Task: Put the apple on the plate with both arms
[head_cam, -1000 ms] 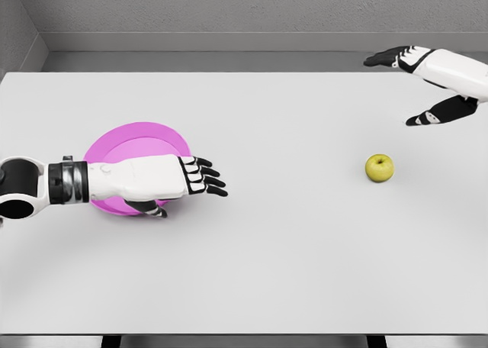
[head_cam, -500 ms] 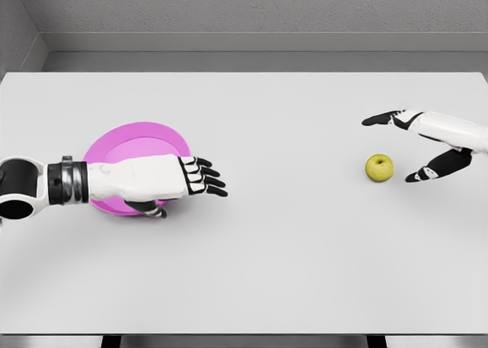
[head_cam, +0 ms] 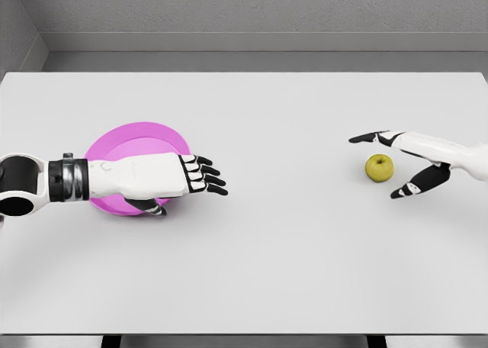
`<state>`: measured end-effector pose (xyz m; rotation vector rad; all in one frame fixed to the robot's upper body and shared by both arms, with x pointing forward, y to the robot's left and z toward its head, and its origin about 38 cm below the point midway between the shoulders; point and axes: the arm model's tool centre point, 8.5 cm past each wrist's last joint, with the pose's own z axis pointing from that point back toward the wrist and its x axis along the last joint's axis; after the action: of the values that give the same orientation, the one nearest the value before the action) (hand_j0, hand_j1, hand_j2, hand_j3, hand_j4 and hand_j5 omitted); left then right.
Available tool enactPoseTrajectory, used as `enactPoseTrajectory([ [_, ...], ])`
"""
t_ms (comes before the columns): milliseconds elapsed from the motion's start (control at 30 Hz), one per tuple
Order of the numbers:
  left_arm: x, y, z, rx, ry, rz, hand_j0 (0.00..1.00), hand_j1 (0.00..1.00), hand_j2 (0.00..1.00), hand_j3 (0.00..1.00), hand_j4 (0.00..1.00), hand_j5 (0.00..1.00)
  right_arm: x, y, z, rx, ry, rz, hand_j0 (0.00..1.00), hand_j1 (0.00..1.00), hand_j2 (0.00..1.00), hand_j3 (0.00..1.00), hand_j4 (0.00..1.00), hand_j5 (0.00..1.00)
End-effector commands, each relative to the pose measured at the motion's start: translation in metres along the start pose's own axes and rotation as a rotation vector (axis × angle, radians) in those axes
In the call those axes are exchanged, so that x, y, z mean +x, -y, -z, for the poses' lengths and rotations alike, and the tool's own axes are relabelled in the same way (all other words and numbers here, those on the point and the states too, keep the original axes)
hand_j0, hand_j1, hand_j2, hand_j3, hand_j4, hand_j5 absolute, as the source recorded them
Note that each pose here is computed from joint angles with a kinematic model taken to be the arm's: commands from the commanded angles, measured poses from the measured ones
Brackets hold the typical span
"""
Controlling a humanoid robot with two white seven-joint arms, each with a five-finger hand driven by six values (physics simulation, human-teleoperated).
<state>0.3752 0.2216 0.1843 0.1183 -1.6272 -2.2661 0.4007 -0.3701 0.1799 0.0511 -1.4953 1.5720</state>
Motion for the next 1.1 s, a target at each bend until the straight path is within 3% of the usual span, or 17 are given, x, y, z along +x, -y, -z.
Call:
enactPoseTrajectory([
  [0, 0.0, -0.001, 0.0, 0.005, 0.0, -0.006, 1.0, 1.0, 1.0, 1.0, 1.0, 1.0, -0.007, -0.002, -0.001, -0.009, -0.016, 0.023, 1.0, 1.0, 1.0, 1.0, 1.0, 1.0],
  [333, -0.001, 0.0, 0.0, 0.002, -0.002, -0.005, 1.0, 1.0, 1.0, 1.0, 1.0, 1.0, -0.036, -0.009, 0.003, -0.021, -0.095, 0.052, 1.0, 1.0, 1.0, 1.0, 1.0, 1.0],
  [1067, -0.001, 0.0, 0.0, 0.001, -0.002, -0.004, 1.0, 1.0, 1.0, 1.0, 1.0, 1.0, -0.053, -0.015, 0.019, -0.001, -0.146, 0.04, 1.0, 1.0, 1.0, 1.0, 1.0, 1.0],
])
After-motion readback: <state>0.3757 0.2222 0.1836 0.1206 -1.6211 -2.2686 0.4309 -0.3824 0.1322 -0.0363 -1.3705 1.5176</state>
